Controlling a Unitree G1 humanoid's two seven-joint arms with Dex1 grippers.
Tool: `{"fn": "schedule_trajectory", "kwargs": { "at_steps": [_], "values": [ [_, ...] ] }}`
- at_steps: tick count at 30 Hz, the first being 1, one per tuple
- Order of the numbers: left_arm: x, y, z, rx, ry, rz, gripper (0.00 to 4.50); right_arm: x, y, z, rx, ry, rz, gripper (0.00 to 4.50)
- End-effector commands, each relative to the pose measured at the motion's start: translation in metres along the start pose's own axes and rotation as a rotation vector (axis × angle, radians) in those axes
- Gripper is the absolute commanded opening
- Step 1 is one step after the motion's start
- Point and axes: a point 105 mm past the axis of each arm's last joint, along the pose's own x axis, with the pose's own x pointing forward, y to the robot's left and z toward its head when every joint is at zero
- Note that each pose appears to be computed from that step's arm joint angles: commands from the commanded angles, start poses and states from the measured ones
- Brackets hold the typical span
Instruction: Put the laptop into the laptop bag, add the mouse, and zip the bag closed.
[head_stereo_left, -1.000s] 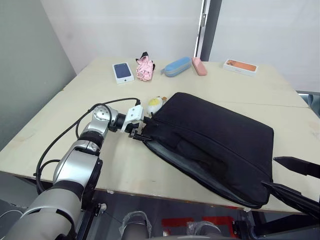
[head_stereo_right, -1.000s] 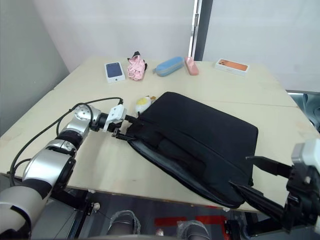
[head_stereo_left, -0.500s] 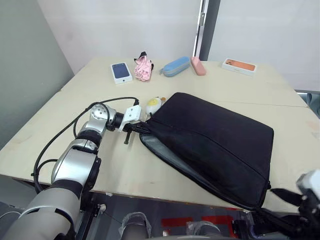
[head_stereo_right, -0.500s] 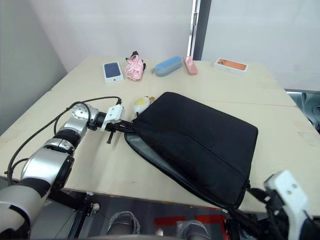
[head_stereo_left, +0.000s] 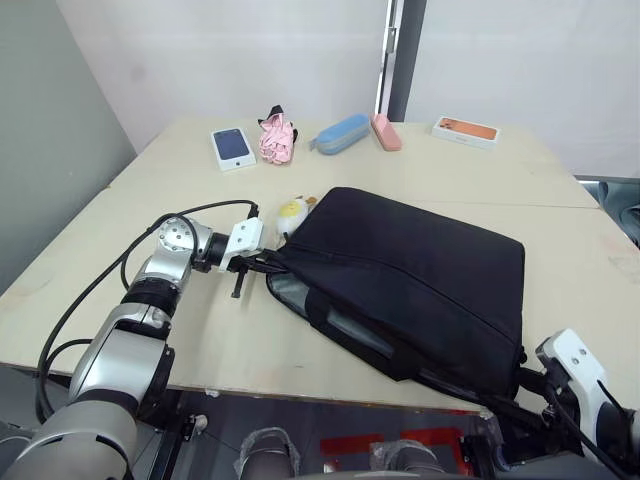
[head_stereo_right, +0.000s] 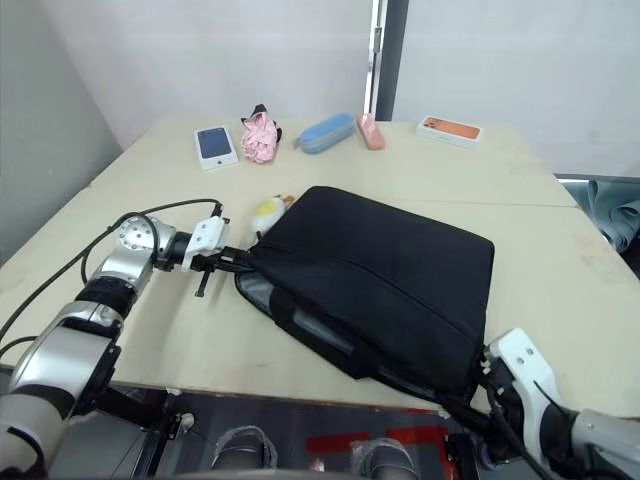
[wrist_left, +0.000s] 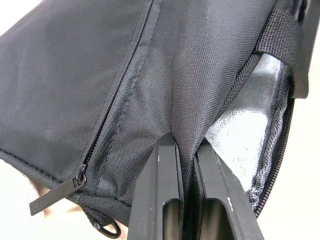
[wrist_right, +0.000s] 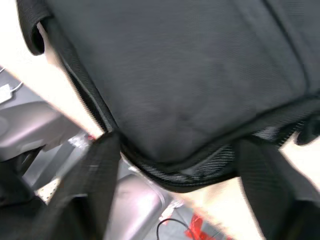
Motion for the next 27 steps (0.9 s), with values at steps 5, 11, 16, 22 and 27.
{"fn": "schedule_trajectory", "kwargs": {
  "at_steps": [5,11,16,22,27],
  "values": [
    [-0.032,-0.01,-0.008,-0.028,0.051,0.057,0.0,0.009,-0.008,0.024,-0.099,-0.012,0.099,0.51],
    [-0.056,-0.011,-0.02,-0.069,0.102,0.178,0.0,0.034,-0.019,0.061,-0.227,-0.013,0.168,0.04],
    [-0.067,-0.019,-0.023,-0.105,0.104,0.25,0.0,0.055,-0.017,0.094,-0.389,0.037,0.299,0.04],
    [-0.065,-0.033,-0.025,-0.131,0.105,0.276,0.0,0.059,-0.019,0.103,-0.463,0.074,0.372,0.04],
    [-0.053,-0.039,-0.011,-0.184,0.025,0.296,0.0,0.065,-0.043,0.107,-0.475,0.076,0.285,0.04]
  ]
}}
